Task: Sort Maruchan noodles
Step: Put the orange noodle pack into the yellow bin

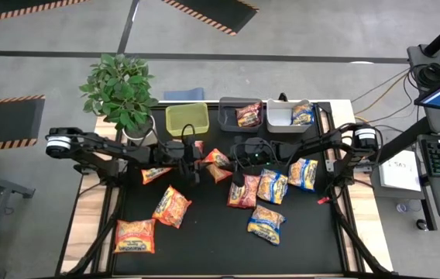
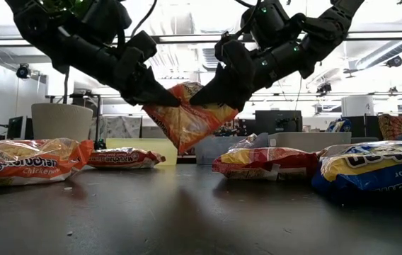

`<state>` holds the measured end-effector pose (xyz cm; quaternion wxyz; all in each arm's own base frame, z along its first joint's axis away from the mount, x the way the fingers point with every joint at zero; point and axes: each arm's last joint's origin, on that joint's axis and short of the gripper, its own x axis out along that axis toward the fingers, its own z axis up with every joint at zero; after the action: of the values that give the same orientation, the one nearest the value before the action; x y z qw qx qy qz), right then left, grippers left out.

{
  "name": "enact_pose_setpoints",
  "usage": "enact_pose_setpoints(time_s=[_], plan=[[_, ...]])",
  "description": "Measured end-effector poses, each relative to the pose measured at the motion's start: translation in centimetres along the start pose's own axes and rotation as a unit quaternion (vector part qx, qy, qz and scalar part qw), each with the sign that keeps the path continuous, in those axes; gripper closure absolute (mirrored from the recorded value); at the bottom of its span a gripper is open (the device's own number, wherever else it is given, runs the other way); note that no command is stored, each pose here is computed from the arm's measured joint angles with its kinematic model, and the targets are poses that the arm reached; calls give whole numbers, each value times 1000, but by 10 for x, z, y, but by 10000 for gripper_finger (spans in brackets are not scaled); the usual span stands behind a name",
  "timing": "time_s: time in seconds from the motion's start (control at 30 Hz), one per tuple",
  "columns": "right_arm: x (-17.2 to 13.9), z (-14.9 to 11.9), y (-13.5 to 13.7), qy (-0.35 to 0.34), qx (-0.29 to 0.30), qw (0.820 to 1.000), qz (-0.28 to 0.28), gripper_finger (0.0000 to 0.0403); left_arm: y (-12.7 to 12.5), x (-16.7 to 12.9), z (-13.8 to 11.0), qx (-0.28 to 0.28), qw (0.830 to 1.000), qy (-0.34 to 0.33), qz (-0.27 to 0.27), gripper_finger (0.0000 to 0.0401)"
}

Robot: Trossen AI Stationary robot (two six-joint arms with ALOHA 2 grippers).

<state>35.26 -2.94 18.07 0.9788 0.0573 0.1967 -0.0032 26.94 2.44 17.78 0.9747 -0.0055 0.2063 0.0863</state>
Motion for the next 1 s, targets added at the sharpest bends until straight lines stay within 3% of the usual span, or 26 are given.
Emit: enact_pose_setpoints(time_s=[0.23, 0.43, 0.57, 0.7, 1.0], plan=[[-12, 14, -4, -19, -4, 1000, -16, 245, 3, -6, 6, 1, 999, -13, 40, 356], [-39, 34, -16, -39, 4, 991, -129, 239, 9, -14, 15, 9, 989, 25, 146, 357], [-59, 47, -20, -50, 8, 982, -183, 242, 16, -23, 29, 24, 962, 75, 262, 357], [-74, 54, -19, -54, 9, 979, -197, 246, 27, -34, 49, 18, 923, 111, 368, 357], [-80, 56, -18, -51, 9, 979, -199, 243, 64, -49, 75, -56, 857, 165, 485, 360]])
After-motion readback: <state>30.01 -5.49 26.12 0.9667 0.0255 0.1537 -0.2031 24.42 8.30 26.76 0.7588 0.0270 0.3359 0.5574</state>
